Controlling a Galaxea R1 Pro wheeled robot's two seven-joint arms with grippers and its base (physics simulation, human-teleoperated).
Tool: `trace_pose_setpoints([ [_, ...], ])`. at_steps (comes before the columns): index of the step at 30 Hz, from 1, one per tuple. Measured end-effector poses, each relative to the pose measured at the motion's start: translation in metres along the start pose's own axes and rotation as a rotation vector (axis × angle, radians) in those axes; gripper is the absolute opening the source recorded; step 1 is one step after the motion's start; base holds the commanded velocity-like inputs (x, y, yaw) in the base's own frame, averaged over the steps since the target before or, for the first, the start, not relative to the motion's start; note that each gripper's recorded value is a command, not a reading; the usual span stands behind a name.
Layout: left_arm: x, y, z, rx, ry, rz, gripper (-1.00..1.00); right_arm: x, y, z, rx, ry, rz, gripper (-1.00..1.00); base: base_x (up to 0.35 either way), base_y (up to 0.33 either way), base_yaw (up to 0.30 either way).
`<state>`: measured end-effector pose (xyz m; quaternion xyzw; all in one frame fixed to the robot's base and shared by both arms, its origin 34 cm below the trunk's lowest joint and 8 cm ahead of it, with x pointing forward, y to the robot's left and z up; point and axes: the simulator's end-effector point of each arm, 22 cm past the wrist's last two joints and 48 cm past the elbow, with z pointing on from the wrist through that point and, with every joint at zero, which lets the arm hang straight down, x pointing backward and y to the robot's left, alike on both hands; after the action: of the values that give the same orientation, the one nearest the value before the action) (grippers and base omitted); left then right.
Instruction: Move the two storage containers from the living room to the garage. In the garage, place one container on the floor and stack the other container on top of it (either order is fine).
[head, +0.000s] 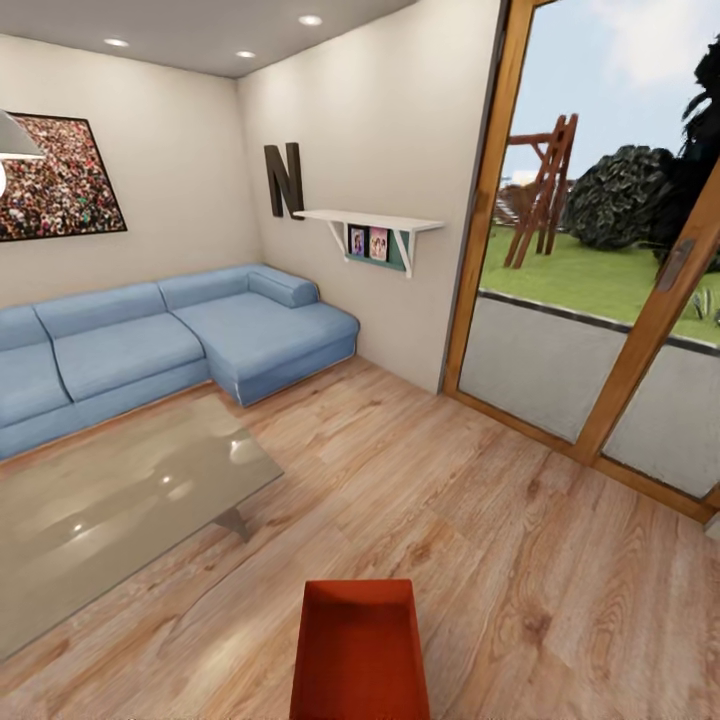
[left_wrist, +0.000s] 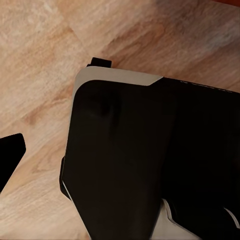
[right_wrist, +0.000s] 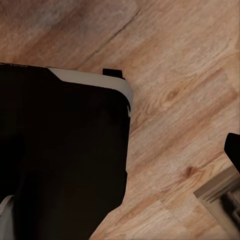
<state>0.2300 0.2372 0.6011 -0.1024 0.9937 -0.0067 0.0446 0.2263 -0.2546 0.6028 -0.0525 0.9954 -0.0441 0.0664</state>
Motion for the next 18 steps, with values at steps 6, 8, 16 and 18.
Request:
trace_pose_setpoints([
  [6,0.004,0.001,0.001,-0.002,0.009,0.0,1.0,0.003,0.0,0.001,-0.001,0.004,0.002,1.0,0.0,0.0,0.0],
  [8,0.005,0.001,0.001,-0.003,0.012,0.0,1.0,0.004,0.001,0.001,-0.001,0.007,0.002,1.0,0.0,0.0,0.0],
  [16,0.01,0.002,0.002,-0.005,0.024,0.0,1.0,0.009,0.001,0.001,-0.002,0.019,0.002,1.0,0.0,0.0,0.0],
  [18,0.011,0.002,0.002,-0.006,0.027,0.0,1.0,0.01,0.001,0.001,-0.003,0.023,0.002,1.0,0.0,0.0,0.0],
])
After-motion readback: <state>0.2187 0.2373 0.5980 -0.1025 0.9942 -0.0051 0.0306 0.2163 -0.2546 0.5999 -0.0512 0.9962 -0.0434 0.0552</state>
